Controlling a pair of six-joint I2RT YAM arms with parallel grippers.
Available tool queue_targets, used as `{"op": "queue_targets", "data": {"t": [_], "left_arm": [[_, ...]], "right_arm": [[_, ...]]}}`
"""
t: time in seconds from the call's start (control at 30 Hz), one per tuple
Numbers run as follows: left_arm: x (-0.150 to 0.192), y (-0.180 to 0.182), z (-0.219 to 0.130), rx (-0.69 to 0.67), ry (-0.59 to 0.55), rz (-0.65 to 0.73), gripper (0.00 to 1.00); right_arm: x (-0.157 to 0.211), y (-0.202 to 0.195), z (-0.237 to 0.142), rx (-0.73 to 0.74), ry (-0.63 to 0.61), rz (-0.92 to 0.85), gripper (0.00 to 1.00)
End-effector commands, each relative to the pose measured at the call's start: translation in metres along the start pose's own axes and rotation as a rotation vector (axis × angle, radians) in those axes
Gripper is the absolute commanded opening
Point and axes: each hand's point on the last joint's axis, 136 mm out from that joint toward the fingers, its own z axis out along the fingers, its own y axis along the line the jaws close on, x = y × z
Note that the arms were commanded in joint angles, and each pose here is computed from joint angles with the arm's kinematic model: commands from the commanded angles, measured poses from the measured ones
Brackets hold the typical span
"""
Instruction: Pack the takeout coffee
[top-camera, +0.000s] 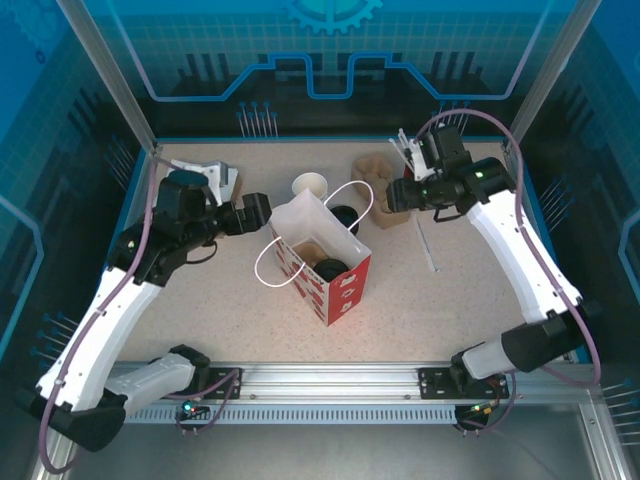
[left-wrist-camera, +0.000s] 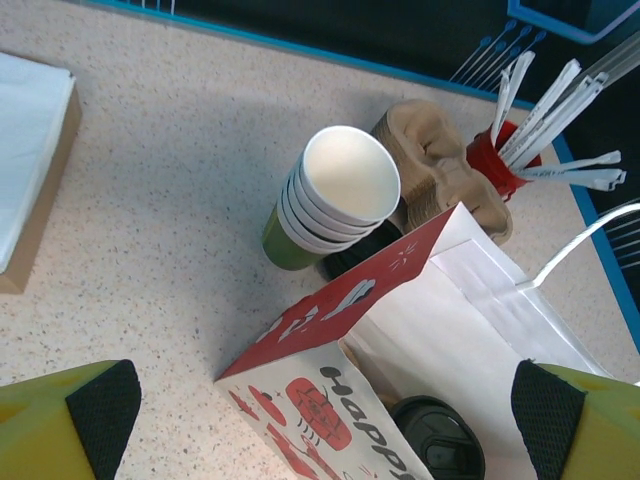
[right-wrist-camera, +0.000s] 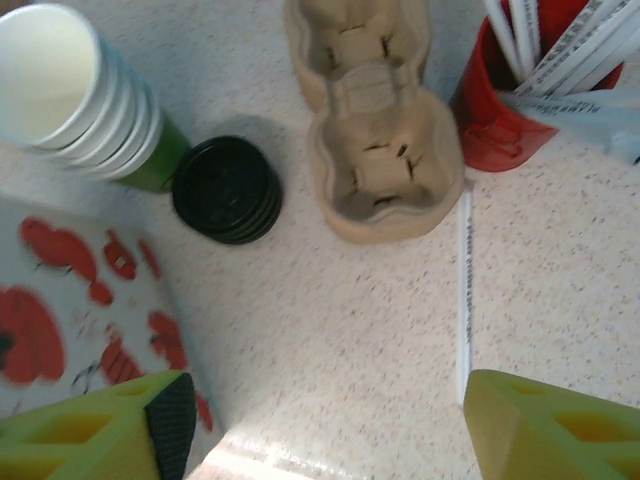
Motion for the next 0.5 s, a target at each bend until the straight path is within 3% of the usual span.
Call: {"op": "queue_targets", "data": {"t": [0.0, 0.27, 0.47], "left_arm": [[0.0, 0.014, -0.009, -0.045, -0.046, -0.004, 0.99], [0.001, 0.026, -0.032, -0.085, -0.102, 0.019, 0.99], [0.0, 0.032, -0.042, -0.112, -0.13, 0.033, 0.99]], "right_arm": [[-0.036, -0.017, 0.022, 0.098, -0.074, -0.022, 0.69], [-0.075, -0.03, 0.08, 0.221, -0.065, -0.079, 0.62], [-0.103, -0.043, 0.118, 0.328, -0.072, -0.139, 0.62]]}}
